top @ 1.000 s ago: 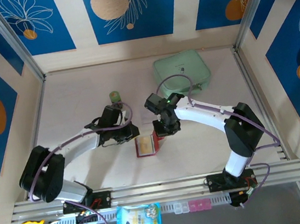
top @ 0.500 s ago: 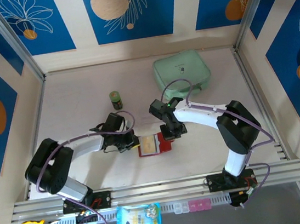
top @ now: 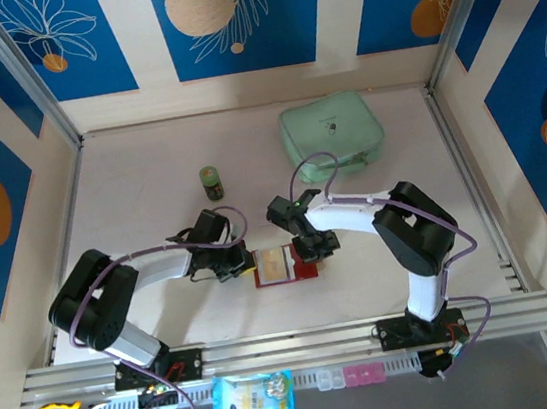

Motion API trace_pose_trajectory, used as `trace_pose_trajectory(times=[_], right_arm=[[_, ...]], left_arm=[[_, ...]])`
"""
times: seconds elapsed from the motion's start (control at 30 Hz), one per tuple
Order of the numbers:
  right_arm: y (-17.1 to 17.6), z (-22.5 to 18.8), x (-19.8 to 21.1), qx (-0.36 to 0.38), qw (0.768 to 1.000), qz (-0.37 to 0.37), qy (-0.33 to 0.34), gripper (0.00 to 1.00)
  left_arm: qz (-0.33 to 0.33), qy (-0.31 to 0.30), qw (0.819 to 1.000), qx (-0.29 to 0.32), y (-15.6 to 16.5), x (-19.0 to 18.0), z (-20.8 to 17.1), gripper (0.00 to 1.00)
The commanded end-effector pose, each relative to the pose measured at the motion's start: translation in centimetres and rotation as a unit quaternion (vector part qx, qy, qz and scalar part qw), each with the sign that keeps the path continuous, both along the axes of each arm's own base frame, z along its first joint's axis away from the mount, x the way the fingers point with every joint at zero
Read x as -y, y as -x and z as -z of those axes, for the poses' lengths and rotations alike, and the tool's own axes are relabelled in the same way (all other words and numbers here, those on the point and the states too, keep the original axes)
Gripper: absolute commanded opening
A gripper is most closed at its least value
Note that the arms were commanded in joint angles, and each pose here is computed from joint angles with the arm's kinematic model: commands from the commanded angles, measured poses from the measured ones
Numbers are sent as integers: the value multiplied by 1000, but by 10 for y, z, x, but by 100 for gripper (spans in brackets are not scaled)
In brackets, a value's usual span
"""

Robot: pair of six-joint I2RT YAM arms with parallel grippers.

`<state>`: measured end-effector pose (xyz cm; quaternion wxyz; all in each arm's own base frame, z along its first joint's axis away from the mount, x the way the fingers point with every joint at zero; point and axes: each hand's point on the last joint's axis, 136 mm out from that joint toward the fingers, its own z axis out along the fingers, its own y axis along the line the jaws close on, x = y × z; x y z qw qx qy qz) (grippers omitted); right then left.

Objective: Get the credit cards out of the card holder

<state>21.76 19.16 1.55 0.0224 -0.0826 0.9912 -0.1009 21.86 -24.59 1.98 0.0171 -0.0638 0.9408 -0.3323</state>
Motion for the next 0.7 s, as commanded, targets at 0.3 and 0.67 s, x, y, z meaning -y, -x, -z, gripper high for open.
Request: trace_pose_trajectory(times=[0.3, 0.67], right_arm=[[12, -29, 10, 6, 999, 0, 36, 26], [8, -91, -12, 36, 999, -19, -4, 29]], left_arm=[[-5, -20, 1000, -10, 11, -8, 7, 0], [-8, -19, 1000, -10, 13, -8, 5, 0]])
